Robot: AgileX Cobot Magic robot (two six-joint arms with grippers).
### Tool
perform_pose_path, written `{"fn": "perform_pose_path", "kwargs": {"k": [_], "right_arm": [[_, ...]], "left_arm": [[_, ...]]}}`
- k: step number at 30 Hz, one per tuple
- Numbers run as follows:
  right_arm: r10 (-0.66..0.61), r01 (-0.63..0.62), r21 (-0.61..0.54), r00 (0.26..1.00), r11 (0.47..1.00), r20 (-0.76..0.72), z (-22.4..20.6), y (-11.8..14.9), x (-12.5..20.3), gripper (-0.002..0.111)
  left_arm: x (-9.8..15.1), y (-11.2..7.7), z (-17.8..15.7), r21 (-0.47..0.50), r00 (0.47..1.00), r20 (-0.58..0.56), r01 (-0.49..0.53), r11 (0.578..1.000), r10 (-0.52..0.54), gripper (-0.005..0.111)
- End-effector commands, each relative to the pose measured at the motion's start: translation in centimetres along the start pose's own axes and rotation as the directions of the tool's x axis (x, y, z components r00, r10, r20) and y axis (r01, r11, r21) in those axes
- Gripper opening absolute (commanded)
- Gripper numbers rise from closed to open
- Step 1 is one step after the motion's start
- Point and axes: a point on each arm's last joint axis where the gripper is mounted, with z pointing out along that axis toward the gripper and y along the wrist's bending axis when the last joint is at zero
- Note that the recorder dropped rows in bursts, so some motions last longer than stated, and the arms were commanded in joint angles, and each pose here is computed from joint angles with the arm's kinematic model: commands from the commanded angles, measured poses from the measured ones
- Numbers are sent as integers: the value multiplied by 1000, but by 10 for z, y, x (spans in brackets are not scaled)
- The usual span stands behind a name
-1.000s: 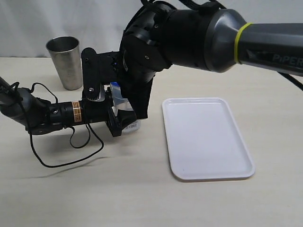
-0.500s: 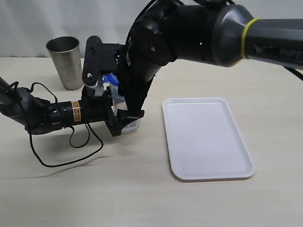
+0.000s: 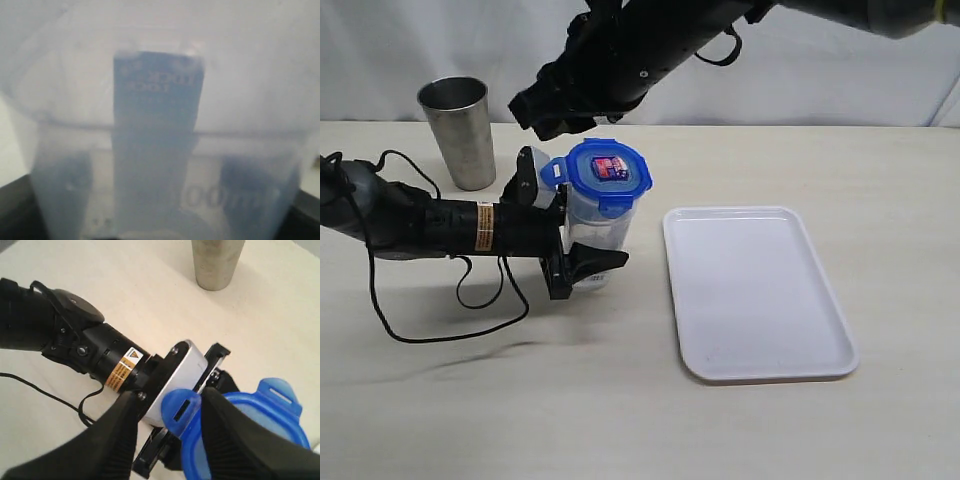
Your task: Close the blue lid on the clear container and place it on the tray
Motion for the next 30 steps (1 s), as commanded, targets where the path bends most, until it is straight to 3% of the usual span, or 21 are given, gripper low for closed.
{"fn": "perform_pose_path", "kwargs": {"k": [1, 9, 14, 22, 30], "right_arm": [[127, -124, 38, 988, 992, -92, 2, -6, 4, 38], [155, -140, 110, 977, 984, -149, 32, -18, 14, 39], [153, -138, 116, 980, 984, -129, 40, -21, 13, 49], [144, -97, 197, 960, 976, -240, 49, -30, 27, 49], [152, -104, 191, 954, 976, -259, 50, -29, 29, 47]], "left_arm": [[-10, -1, -4, 18, 1000, -27, 9, 1000, -9, 0], [-14, -3, -4, 39, 999, -3, 32, 999, -31, 0], [-14, -3, -4, 37, 1000, -5, 29, 999, -29, 0], [-21, -6, -5, 71, 997, 79, 2, 997, -8, 0], [-23, -4, -5, 57, 996, 91, 12, 998, -17, 0]]}}
